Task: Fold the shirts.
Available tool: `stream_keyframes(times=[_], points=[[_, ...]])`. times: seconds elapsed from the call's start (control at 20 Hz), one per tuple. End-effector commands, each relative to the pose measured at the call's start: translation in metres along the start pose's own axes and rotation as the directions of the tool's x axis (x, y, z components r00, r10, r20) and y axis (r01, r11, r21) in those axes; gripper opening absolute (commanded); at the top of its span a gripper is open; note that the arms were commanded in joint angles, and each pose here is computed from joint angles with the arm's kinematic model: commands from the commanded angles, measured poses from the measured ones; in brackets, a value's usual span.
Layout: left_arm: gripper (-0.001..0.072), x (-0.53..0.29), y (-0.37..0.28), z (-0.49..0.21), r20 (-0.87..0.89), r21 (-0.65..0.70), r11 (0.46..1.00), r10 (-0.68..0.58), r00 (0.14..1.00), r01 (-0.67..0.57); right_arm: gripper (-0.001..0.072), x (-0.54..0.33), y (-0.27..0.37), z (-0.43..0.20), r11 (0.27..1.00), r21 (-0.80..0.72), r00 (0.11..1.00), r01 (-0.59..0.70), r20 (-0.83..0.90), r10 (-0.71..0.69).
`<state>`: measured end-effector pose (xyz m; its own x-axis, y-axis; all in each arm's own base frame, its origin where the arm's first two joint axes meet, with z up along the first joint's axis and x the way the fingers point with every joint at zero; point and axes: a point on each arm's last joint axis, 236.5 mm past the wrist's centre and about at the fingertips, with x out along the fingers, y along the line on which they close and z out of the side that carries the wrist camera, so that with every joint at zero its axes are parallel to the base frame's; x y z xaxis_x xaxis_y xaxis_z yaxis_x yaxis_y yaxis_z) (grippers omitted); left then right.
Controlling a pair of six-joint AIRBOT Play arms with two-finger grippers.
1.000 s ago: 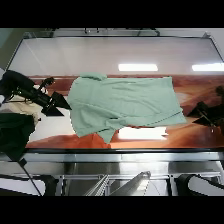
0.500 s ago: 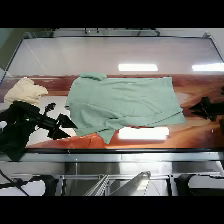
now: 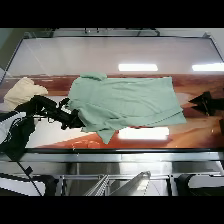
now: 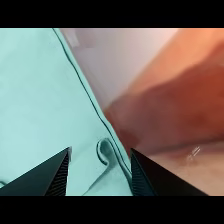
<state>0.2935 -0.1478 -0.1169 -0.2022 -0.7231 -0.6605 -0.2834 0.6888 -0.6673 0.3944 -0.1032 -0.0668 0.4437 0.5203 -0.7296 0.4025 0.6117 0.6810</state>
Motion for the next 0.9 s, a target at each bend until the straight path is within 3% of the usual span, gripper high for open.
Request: stream_keyframes(times=[0.0, 0.25, 0.45, 0.55, 0.6, 0.7, 0.75, 0.8, 0.85], points=[[0.0009, -0.002, -0.006, 0.010, 0.016, 0.024, 1.000, -0.001, 1.000, 0.001, 0.0428, 0.011, -0.002, -0.011, 0.998, 0.052, 0.997, -0.022, -0.070, 0.026], [0.0014, -0.002, -0.005, 0.007, 0.004, 0.020, 1.000, -0.006, 1.000, 0.005, 0.0428, 0.049, -0.007, -0.044, 0.993, 0.110, 0.971, -0.039, -0.231, 0.064], [0.0015, -0.002, -0.006, 0.004, -0.011, 0.024, 1.000, -0.010, 1.000, 0.010, 0.0423, 0.072, 0.011, -0.050, 0.990, 0.113, 0.960, -0.083, -0.259, 0.110], [0.0014, -0.002, -0.006, 0.001, -0.020, 0.029, 0.999, -0.012, 1.000, 0.012, 0.0295, 0.070, 0.018, -0.047, 0.989, 0.108, 0.959, -0.101, -0.255, 0.126], [0.0014, -0.002, -0.006, 0.001, -0.024, 0.033, 0.999, -0.013, 1.000, 0.014, 0.0290, 0.069, 0.020, -0.046, 0.989, 0.104, 0.958, -0.105, -0.257, 0.129], [0.0014, -0.002, -0.007, 0.000, -0.024, 0.035, 0.999, -0.013, 1.000, 0.014, 0.0162, 0.065, 0.025, -0.045, 0.989, 0.088, 0.954, -0.120, -0.266, 0.139], [0.0014, -0.002, -0.007, 0.000, -0.024, 0.035, 0.999, -0.013, 1.000, 0.014, 0.0169, 0.064, 0.027, -0.043, 0.989, 0.084, 0.954, -0.125, -0.264, 0.143], [0.0014, -0.002, -0.007, 0.000, -0.024, 0.035, 0.999, -0.013, 1.000, 0.014, 0.0337, 0.063, 0.028, -0.040, 0.989, 0.082, 0.956, -0.124, -0.256, 0.141], [0.0014, -0.002, -0.006, 0.000, -0.025, 0.035, 0.999, -0.013, 1.000, 0.014, 0.0460, 0.063, 0.028, -0.035, 0.989, 0.081, 0.961, -0.123, -0.240, 0.139]])
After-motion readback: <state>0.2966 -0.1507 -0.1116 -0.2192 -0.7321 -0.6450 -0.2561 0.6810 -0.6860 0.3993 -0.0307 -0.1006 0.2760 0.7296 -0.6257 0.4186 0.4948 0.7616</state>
